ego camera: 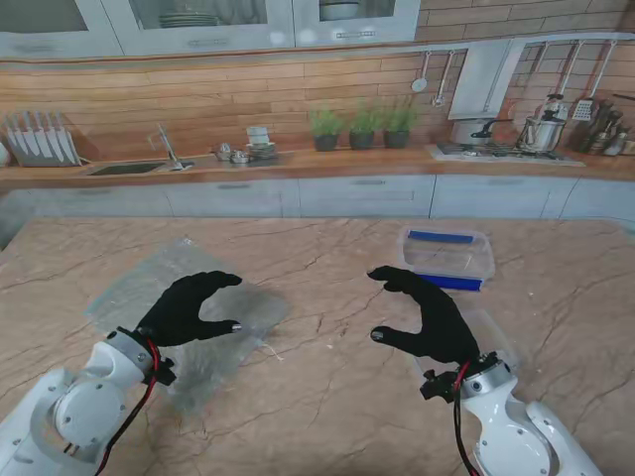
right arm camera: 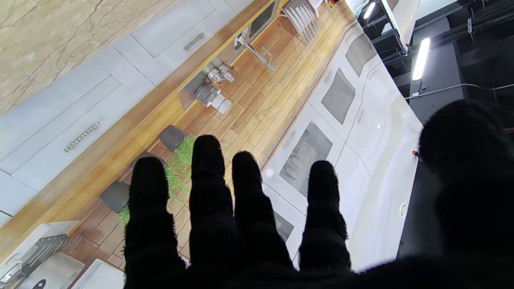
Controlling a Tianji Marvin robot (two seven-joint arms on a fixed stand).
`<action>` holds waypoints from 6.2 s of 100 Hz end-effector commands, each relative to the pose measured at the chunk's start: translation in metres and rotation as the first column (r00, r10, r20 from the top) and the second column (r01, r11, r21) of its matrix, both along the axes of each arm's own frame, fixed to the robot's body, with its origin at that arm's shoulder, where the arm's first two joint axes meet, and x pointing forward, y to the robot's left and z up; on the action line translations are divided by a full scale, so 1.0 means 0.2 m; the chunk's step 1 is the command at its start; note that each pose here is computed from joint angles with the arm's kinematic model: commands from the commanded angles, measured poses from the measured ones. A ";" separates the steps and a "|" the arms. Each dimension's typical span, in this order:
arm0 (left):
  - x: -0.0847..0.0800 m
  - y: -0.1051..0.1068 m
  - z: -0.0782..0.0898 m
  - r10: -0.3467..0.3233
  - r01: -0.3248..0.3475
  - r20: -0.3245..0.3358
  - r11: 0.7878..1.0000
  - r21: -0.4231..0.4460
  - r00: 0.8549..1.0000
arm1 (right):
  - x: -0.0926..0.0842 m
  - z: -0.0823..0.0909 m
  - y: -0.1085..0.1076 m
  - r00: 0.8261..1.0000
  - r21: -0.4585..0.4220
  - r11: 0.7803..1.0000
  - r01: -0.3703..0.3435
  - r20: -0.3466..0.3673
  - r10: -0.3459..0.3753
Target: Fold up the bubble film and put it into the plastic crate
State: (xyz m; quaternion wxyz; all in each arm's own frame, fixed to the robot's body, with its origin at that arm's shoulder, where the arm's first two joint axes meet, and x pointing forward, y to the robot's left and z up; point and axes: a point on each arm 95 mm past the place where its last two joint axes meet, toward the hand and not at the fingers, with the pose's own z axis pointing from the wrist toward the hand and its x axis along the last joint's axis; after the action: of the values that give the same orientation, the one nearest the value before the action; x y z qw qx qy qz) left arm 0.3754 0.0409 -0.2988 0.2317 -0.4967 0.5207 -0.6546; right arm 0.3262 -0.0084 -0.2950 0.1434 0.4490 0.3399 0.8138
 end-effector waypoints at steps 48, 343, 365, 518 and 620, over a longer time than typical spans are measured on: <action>0.32 0.21 -0.24 0.458 -0.418 -0.113 0.870 0.261 0.882 | 0.02 -0.01 0.01 0.999 -0.027 0.999 0.024 -0.021 -0.025; 0.26 -0.75 -0.25 -0.332 0.422 -0.284 0.829 0.366 0.899 | 0.02 -0.02 -0.05 0.998 0.037 0.997 0.060 -0.023 -0.059; 0.25 -0.74 -0.26 -0.295 0.383 -0.252 0.799 0.463 0.922 | 0.02 -0.03 -0.05 0.998 0.040 0.997 0.061 -0.023 -0.060; 0.35 -0.35 -0.20 0.000 -0.027 0.060 0.901 0.432 0.998 | 0.27 0.09 0.23 0.947 -0.308 0.937 0.164 -0.215 -0.237; 0.56 -0.42 -0.37 0.305 -0.246 -0.065 0.861 0.445 0.950 | 0.90 -0.18 0.42 0.795 -0.786 0.612 0.083 -0.318 -0.517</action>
State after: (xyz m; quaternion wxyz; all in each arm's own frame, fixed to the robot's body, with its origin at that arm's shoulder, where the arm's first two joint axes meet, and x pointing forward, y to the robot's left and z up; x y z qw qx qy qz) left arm 0.4869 -0.0406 -0.3717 0.3921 -0.5398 0.5943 -0.4490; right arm 0.5005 0.0684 -0.3359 0.3553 0.6107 0.5766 0.4102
